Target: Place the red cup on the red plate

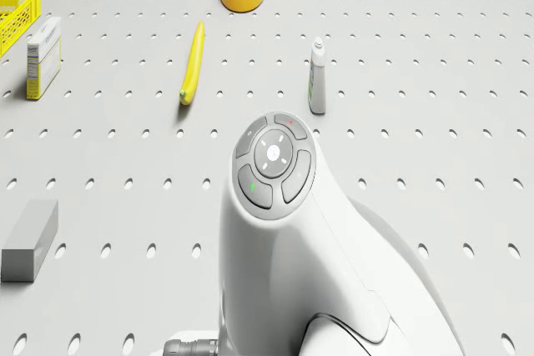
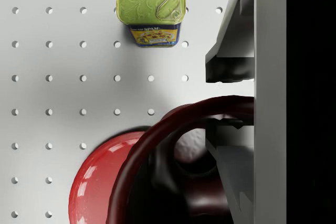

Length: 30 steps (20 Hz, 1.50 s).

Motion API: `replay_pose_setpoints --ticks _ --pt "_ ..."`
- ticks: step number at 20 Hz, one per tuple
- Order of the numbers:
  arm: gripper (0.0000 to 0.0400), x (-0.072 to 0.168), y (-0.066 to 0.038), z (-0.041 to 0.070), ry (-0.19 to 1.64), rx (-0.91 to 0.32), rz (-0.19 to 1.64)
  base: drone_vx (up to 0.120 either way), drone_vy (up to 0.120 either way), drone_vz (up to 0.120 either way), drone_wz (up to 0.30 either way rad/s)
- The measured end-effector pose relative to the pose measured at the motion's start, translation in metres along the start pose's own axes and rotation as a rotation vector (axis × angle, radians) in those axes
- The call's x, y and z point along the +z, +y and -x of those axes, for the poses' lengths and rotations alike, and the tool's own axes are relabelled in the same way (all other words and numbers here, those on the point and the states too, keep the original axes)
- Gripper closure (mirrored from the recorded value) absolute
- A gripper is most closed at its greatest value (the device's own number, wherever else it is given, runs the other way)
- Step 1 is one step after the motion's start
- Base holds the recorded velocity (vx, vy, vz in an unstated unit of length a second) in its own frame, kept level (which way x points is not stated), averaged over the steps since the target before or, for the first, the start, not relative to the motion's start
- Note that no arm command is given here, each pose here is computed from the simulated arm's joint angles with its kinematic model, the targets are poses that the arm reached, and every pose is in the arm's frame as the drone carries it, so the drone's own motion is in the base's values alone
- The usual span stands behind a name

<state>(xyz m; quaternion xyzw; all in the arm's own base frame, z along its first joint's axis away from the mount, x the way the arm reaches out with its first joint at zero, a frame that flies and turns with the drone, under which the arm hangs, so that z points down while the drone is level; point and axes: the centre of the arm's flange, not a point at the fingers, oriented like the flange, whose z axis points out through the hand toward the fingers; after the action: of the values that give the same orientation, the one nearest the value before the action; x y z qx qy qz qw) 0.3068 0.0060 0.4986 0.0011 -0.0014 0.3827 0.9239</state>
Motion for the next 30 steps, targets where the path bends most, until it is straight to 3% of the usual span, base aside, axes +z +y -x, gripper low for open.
replay_pose_setpoints --ticks 3,9,18,30 --pt "0.0301 0.0 0.0 0.0 0.0 0.0 0.0 0.0 -0.12 -0.12 0.0" --pt "0.0301 0.0 0.0 0.0 0.0 0.0 0.0 0.0 -0.12 -0.007 0.0" --pt "0.0301 0.0 0.0 0.0 0.0 0.0 0.0 -0.116 -0.12 0.0 0.0" --pt "0.0301 0.0001 0.0 0.0 0.0 0.0 0.0 0.0 -0.083 0.0 0.0"
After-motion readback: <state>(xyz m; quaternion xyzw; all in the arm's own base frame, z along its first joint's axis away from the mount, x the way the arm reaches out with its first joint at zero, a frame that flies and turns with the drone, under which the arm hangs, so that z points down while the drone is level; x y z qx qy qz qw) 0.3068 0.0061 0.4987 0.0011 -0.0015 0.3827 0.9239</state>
